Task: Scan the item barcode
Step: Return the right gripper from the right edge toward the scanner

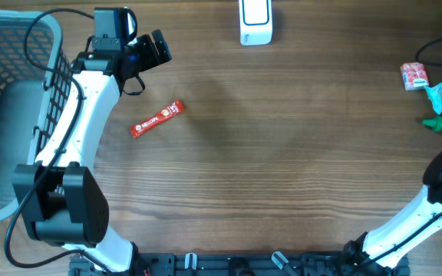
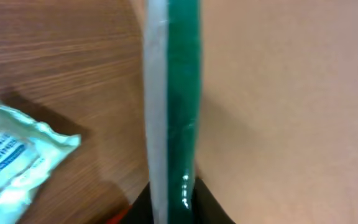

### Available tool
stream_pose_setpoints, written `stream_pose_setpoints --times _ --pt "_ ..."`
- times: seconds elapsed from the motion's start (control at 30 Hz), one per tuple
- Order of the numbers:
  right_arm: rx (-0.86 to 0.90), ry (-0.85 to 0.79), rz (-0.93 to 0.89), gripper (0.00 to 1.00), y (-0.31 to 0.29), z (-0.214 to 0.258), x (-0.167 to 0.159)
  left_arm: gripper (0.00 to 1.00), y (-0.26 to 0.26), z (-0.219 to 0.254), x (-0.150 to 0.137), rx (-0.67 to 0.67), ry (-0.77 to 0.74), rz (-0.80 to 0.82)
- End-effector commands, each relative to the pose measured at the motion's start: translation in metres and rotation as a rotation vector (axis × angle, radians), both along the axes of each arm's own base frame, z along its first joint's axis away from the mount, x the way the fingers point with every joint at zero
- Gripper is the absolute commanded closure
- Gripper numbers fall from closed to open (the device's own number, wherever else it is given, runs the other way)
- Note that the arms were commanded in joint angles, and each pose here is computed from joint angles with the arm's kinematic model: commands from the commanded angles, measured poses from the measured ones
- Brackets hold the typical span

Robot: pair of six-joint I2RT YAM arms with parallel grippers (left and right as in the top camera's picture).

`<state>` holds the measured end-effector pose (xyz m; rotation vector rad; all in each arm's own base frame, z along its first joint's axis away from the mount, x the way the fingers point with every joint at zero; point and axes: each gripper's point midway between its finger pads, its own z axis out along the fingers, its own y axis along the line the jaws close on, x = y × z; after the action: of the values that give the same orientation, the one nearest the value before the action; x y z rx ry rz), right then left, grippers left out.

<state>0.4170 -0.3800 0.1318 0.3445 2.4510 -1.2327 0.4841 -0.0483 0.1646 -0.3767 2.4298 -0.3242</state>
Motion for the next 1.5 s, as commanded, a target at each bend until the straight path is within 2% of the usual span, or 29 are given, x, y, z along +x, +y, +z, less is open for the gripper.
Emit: stream_pose_setpoints --times 0.0,0.07,0.27,0.3,0.37,0.47,0.57,0.7,0.8,0.87,0.93,1.03,1.07,1.23,1.33,1.47 --pt "0.163 -0.138 -0.007 0.71 0.015 -0.025 0.012 0.00 -0.001 0.008 -0.002 0.021 -0.022 -0.012" --pt "0.209 -0.180 -0.035 0.61 0.017 -0.032 0.012 0.00 -0.001 0.008 -0.002 0.021 -0.023 -0.012" --pt "0.257 -0.163 -0.052 0.43 0.026 -0.044 0.008 0.00 -0.001 0.008 -0.002 0.020 -0.023 -0.012" --pt "0.263 -0.158 -0.053 0.36 0.028 -0.045 0.008 0.00 -0.001 0.008 -0.002 0.021 -0.022 -0.012" --pt "0.289 -0.172 -0.081 0.00 0.033 -0.049 0.007 0.00 -0.001 0.008 -0.002 0.021 -0.022 -0.012" --pt "0.370 -0.253 -0.118 0.00 0.049 -0.049 0.013 0.00 -0.001 0.008 -0.002 0.021 -0.022 -0.012" --pt "0.553 -0.353 -0.043 0.00 0.085 -0.044 0.035 0.00 -0.001 0.008 -0.002 0.021 -0.023 -0.012" --pt "0.933 -0.513 0.061 0.00 0.163 -0.020 0.067 0.00 -0.001 0.008 -0.002 0.021 -0.022 -0.012" --pt "1.190 -0.589 0.061 0.00 0.214 -0.003 0.080 0.00 -0.001 0.008 -0.002 0.021 -0.022 -0.012" --pt "1.383 -0.596 0.039 0.00 0.255 0.005 0.086 0.00 -0.001 0.008 -0.002 0.021 -0.022 -0.012" --pt "1.500 -0.565 0.029 0.00 0.286 0.009 0.087 0.00 -0.001 0.008 -0.002 0.021 -0.022 -0.012" --pt "1.647 -0.437 0.066 0.00 0.353 0.011 0.082 0.00 -0.001 0.008 -0.002 0.021 -0.023 -0.012" --pt "1.670 -0.378 0.089 0.00 0.381 0.009 0.079 0.00 -0.001 0.008 -0.002 0.021 -0.022 -0.012" --pt "1.718 -0.241 0.079 0.00 0.443 0.002 0.065 0.00 -0.001 0.008 -0.002 0.021 -0.022 -0.012" --pt "1.730 -0.187 0.085 0.00 0.468 0.000 0.059 0.00 -0.001 0.008 -0.002 0.020 -0.023 -0.012" --pt "1.759 -0.156 -0.020 0.00 0.480 -0.003 0.051 0.00 -0.001 0.008 -0.002 0.021 -0.022 -0.013"
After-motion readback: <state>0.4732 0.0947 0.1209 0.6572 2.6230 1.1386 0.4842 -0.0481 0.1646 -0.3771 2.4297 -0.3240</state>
